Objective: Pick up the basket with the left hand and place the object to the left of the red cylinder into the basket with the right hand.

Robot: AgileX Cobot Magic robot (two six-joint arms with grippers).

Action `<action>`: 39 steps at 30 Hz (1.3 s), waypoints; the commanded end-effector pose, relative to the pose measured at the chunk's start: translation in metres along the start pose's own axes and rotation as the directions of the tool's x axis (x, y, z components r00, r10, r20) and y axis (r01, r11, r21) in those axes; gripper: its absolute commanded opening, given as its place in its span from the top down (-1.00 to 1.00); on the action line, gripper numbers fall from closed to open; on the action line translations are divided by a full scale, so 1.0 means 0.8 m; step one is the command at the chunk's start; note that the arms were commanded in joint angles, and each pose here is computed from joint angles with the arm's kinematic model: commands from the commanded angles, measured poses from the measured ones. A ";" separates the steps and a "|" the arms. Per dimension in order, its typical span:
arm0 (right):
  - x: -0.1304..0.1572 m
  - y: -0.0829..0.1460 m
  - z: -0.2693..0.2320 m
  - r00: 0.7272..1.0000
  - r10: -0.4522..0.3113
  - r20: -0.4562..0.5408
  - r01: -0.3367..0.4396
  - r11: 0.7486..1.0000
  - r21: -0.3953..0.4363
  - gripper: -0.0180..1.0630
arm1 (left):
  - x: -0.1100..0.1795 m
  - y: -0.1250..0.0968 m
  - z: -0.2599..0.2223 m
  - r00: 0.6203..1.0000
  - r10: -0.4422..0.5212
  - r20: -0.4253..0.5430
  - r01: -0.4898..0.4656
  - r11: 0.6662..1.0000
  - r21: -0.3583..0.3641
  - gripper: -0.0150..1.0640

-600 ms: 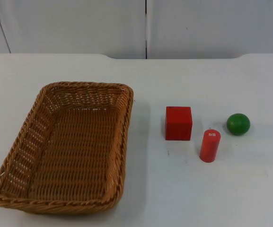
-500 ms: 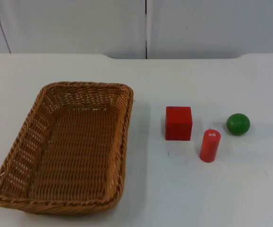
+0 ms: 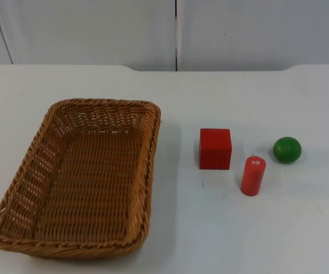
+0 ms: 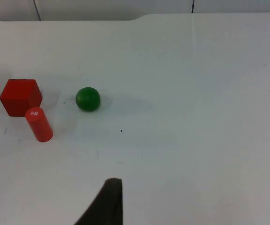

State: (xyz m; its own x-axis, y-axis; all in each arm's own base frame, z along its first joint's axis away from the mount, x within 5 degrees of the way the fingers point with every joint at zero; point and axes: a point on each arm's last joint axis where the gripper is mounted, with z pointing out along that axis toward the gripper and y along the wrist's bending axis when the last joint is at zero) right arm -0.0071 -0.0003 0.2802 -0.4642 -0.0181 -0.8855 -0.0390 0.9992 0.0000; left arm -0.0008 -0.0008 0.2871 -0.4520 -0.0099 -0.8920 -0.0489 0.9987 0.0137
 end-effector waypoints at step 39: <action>0.000 0.000 0.000 1.000 -0.009 0.007 0.009 1.000 0.004 -0.99 | -0.057 -0.011 0.050 0.996 -0.052 0.076 0.044 0.993 0.113 -0.97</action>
State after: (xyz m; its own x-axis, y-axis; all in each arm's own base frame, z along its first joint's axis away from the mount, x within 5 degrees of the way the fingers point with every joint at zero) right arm -0.0071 -0.0003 0.2802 -0.4642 -0.0181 -0.8855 -0.0390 0.9992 0.0000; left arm 0.0545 -0.0070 0.3059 -0.3999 -0.0450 -0.9155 0.0332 0.9974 -0.0635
